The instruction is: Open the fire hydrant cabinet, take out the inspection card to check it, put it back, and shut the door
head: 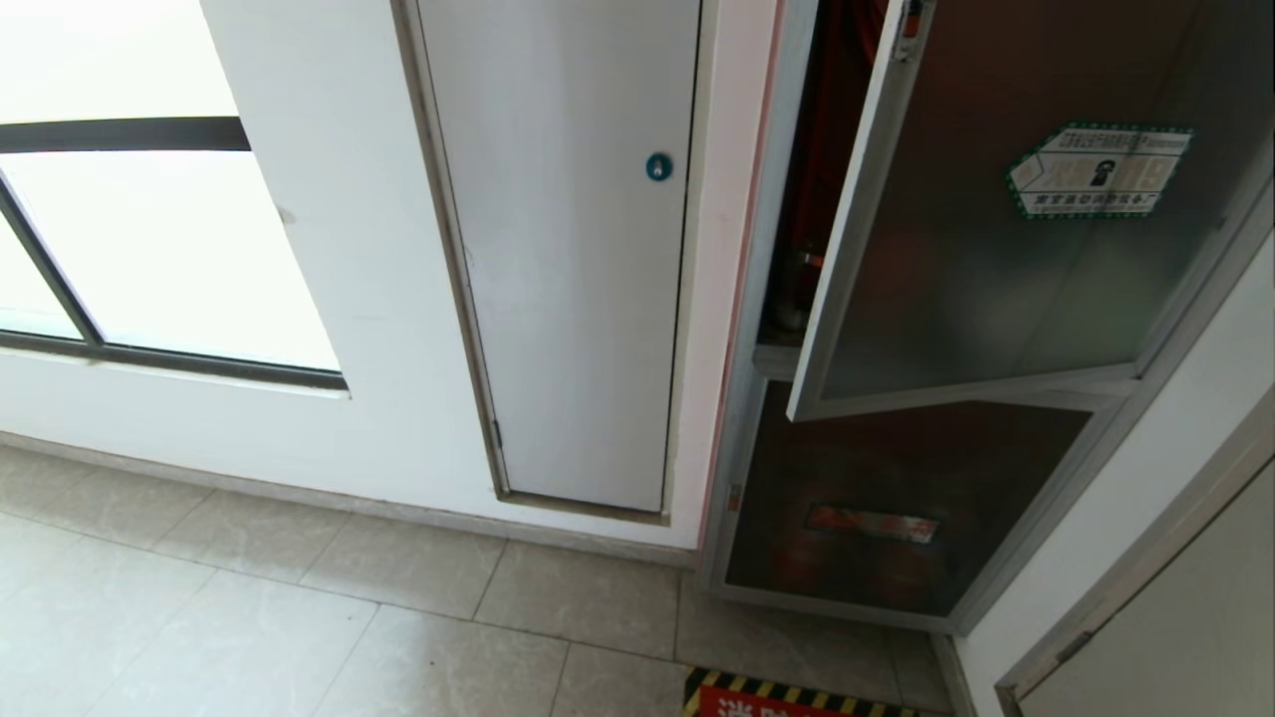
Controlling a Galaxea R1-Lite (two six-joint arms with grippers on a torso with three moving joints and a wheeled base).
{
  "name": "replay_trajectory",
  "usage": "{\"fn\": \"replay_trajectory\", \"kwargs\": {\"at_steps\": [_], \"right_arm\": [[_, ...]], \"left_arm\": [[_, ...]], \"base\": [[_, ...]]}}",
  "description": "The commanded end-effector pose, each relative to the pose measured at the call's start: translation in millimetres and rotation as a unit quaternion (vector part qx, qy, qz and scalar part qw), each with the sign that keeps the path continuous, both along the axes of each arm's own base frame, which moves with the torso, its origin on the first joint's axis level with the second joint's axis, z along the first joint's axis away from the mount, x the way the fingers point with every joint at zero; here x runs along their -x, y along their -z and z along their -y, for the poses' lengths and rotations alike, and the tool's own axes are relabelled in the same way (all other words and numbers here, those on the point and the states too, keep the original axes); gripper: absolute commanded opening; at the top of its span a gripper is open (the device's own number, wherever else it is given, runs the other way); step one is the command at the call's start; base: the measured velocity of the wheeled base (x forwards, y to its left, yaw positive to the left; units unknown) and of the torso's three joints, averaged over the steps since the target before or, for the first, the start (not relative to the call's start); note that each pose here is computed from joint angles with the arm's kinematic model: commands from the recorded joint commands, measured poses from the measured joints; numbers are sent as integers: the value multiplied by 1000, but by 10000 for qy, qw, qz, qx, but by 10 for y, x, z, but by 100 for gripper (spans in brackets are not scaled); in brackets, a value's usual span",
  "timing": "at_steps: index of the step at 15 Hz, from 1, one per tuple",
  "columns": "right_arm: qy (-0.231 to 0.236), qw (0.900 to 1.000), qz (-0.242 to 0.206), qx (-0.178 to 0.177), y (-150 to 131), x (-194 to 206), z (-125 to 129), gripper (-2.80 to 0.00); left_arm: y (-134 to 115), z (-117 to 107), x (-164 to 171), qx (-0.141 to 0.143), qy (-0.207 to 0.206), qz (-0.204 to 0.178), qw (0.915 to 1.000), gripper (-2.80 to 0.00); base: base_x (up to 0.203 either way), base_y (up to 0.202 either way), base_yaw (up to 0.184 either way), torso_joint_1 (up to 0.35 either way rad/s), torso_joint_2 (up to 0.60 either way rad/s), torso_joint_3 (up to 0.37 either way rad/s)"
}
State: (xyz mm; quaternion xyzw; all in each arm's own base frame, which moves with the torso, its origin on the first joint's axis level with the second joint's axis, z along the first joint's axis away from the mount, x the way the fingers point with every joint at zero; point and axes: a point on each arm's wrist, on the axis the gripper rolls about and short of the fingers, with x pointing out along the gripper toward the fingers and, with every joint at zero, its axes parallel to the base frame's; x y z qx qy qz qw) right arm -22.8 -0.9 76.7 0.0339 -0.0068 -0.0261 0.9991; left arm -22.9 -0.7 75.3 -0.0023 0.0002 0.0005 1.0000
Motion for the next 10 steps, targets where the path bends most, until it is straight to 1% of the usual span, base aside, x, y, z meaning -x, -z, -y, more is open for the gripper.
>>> {"fn": "replay_trajectory", "kwargs": {"at_steps": [1, 3, 5, 8, 10], "right_arm": [[-29, 10000, 46, 42, -26, 3, 2, -280], [-50, 10000, 48, 64, -179, -12, 1, -280], [-142, 9998, -119, 52, -396, -101, -1, -280], [-613, 9977, -298, 43, -797, -380, -21, -280], [-1092, 9934, -346, 43, -1063, -660, -65, -280]], "left_arm": [[0, 0, -1, 1, -2, -6, 10000, -280], [0, 0, -1, 1, -3, -6, 10000, -280], [0, 0, -1, 1, -2, -6, 10000, -280], [0, 0, -1, 1, -2, -6, 10000, -280], [0, 0, -1, 1, -2, -6, 10000, -280]], "base": [[0, 0, 0, 0, 0, 0], [0, 0, 0, 0, 0, 0], [0, 0, 0, 0, 0, 0], [0, 0, 0, 0, 0, 0], [0, 0, 0, 0, 0, 0]]}}
